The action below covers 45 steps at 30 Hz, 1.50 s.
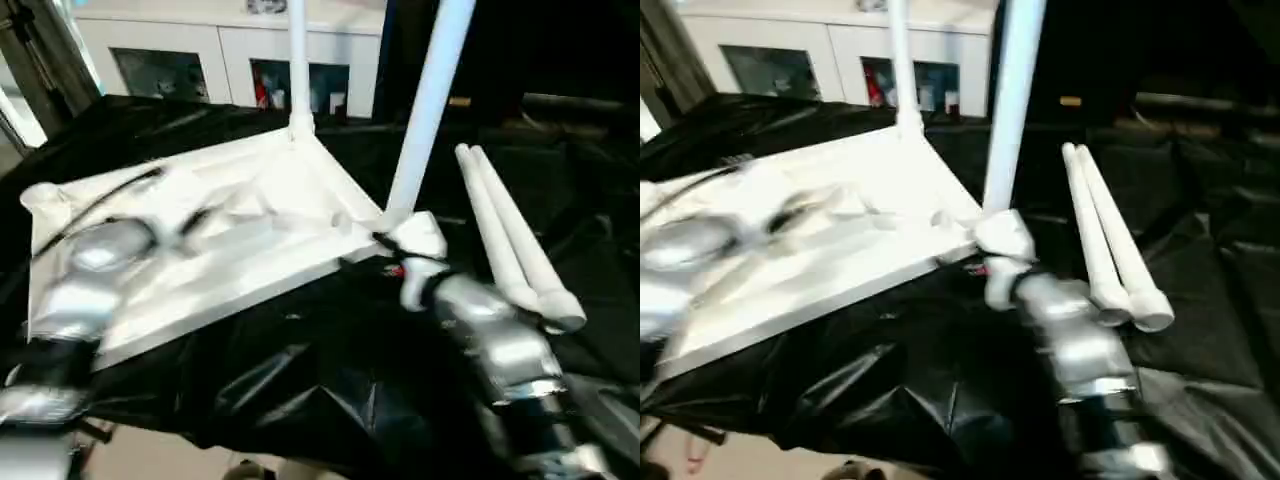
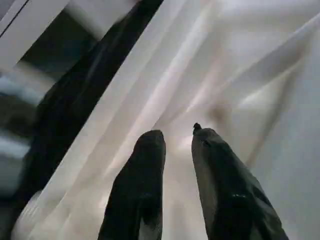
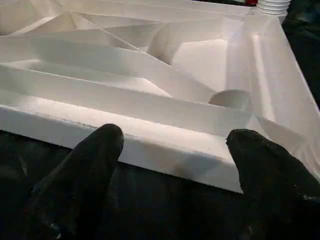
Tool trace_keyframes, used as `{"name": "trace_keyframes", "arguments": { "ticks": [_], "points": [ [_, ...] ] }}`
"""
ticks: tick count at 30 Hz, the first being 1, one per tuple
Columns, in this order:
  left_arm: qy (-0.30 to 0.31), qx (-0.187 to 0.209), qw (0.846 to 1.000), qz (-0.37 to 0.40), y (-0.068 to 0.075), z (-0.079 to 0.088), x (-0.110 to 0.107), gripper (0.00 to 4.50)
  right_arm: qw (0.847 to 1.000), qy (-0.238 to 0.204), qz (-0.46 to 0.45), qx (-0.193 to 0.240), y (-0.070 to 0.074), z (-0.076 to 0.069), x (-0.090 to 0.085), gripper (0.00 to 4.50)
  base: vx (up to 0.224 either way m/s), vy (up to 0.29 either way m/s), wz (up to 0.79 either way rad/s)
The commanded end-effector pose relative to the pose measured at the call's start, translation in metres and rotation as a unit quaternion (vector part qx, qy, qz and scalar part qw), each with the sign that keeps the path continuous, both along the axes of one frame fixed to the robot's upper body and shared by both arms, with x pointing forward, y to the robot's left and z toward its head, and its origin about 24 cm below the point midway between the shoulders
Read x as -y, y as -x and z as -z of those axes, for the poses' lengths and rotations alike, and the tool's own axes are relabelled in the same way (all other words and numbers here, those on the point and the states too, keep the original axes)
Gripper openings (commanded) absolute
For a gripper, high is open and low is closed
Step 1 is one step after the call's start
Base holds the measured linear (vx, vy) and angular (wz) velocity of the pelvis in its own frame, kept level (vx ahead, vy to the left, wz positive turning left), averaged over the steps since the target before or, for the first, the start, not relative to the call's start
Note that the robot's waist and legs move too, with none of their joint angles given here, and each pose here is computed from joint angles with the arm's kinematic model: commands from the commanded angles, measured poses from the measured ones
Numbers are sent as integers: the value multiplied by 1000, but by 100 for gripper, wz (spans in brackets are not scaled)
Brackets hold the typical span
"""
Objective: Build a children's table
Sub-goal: Rotate leg to tighten, then rotate table base
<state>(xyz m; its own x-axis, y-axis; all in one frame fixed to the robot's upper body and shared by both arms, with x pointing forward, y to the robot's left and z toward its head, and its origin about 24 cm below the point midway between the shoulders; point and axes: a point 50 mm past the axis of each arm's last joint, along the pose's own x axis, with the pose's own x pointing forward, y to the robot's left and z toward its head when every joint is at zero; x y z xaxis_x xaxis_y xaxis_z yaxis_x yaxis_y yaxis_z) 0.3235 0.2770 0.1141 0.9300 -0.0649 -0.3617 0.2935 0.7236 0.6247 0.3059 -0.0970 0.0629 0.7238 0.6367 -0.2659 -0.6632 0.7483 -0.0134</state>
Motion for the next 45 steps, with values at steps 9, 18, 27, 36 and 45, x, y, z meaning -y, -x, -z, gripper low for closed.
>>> {"name": "trace_keyframes", "arguments": {
  "ticks": [9,18,27,36,45],
  "points": [
    [-53,-53,997,-26,7,19,-10,113,1000,20,1,-5,-3,0,-4,388,0,0,0],
    [-45,-105,993,-8,7,32,-8,57,997,56,42,-14,-4,7,10,322,0,0,0],
    [-10,-146,989,27,10,37,-2,2,990,114,73,-33,-4,27,21,245,0,0,0],
    [50,-217,965,141,23,33,26,0,993,101,56,-17,-20,36,-4,170,0,0,0],
    [92,-291,908,287,44,21,60,0,996,81,27,24,-32,21,-19,95,0,0,0]
  ]
}}
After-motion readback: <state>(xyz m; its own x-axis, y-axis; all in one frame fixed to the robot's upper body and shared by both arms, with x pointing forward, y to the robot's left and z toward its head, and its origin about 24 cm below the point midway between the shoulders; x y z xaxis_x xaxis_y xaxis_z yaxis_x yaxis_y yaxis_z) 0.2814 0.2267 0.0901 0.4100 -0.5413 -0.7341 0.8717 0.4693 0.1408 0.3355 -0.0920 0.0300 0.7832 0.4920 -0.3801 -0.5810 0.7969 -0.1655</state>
